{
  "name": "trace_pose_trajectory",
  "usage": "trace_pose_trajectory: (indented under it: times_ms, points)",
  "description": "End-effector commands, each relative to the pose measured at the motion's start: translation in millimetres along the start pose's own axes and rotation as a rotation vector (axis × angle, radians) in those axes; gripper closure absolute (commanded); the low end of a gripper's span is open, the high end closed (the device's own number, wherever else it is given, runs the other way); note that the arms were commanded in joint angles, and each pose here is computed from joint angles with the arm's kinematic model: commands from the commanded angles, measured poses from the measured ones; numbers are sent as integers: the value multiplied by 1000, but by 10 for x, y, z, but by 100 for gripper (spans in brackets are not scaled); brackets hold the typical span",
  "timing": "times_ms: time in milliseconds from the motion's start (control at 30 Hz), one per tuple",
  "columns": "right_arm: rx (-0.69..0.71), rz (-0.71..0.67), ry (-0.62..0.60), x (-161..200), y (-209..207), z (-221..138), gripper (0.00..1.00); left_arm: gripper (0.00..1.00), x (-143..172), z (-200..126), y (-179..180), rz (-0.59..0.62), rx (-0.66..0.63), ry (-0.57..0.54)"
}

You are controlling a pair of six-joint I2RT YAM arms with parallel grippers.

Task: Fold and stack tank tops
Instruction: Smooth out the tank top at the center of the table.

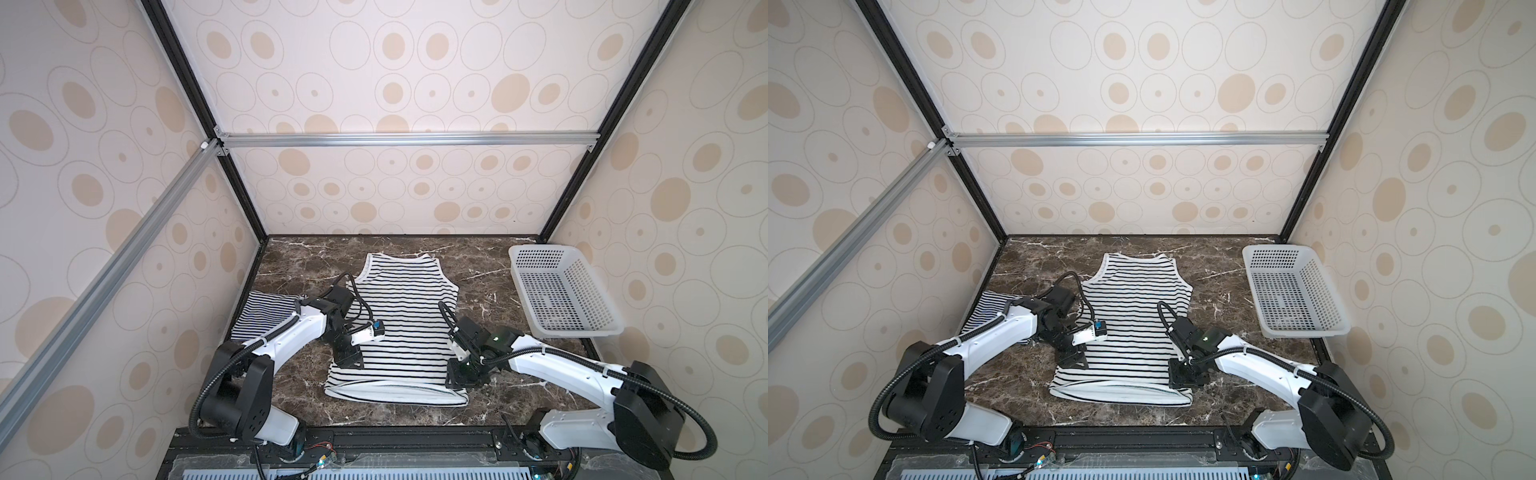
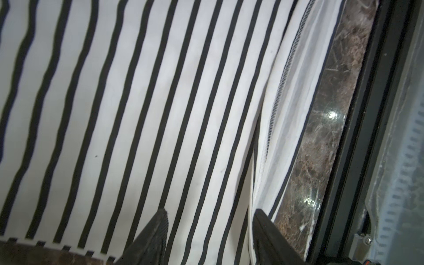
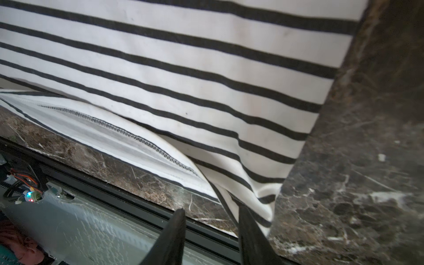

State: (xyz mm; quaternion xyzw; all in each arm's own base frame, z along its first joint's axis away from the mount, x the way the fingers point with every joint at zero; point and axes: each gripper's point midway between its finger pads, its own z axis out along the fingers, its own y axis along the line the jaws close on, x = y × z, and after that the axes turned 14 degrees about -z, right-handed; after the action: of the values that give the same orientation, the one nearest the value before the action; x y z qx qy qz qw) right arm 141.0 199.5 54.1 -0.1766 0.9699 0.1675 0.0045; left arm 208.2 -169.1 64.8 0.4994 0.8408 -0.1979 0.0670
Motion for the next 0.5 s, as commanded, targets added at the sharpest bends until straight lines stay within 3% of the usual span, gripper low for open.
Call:
trace_pose_trajectory:
  times_ms: [0,467]
  points:
    - [-60,-28,-26,-156,162,31,59,40,-172,106,-120,18,38,-45]
    - [-85,-37,-9,-183,169,233,59,37,-310,491,-298,50,127,12]
